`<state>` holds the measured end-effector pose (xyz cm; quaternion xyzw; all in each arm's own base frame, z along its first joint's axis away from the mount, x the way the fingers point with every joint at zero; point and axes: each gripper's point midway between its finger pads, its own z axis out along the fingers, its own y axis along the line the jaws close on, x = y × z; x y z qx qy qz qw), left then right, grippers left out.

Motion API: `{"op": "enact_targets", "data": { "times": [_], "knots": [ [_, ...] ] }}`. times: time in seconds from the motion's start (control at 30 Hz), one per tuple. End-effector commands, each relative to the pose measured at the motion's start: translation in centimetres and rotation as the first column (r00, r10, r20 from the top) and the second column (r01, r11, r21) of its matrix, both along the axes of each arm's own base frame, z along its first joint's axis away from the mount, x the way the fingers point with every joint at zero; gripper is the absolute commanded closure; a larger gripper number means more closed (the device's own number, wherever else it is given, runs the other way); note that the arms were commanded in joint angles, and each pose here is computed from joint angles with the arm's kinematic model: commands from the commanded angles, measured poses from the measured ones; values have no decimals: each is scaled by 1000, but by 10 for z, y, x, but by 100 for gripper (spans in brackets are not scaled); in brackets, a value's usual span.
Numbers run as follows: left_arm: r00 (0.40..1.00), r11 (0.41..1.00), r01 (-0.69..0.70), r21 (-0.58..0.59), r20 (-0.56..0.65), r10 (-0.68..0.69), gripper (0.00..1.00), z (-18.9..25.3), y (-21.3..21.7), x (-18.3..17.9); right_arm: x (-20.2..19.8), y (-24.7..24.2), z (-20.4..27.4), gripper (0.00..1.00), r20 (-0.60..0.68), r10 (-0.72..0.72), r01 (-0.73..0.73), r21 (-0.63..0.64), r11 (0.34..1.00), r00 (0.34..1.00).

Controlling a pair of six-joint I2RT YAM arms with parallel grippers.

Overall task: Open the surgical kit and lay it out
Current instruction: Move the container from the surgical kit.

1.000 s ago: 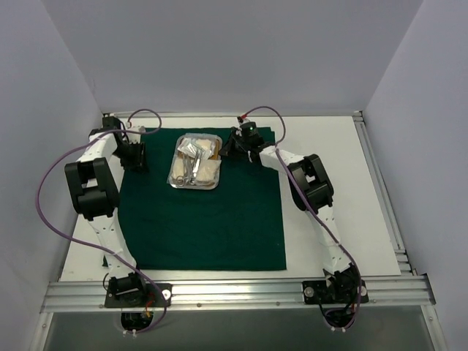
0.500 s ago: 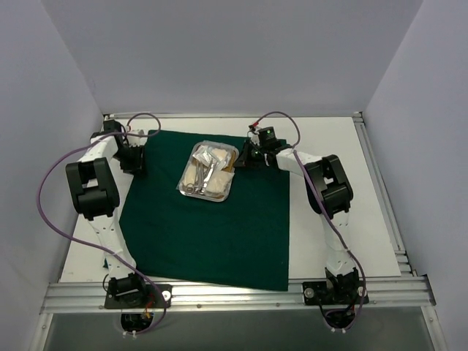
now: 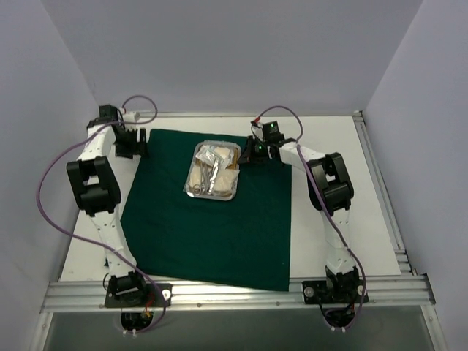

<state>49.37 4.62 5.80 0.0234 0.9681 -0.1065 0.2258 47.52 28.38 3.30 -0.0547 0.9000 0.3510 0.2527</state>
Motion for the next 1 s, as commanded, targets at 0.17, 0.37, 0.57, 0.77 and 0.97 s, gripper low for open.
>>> {"op": "enact_targets", "data": {
  "times": [0.17, 0.37, 0.57, 0.77, 0.97],
  "knots": [
    [1000, 996, -22, 91, 12, 21, 21, -25, 3, 48, 17, 4, 5, 100, 39, -2, 1, 7, 1000, 999],
    [1000, 999, 4, 34, -26, -3, 34, -41, -16, 58, 20, 4, 1, 100, 38, -5, 4, 7, 1000, 999],
    [999, 999, -24, -24, -49, 23, 97, -52, -21, 59, 25, 8, 4, 100, 43, 0, -1, 23, 1000, 999],
    [981, 980, -196, -44, 4, 196, 98, -44, 16, 69, 34, 13, 14, 100, 57, 16, -17, 24, 1000, 998],
    [924, 929, -365, -61, 101, 370, 98, -26, 72, 69, 32, 14, 21, 100, 58, 31, -33, 24, 999, 998]
  ]
}}
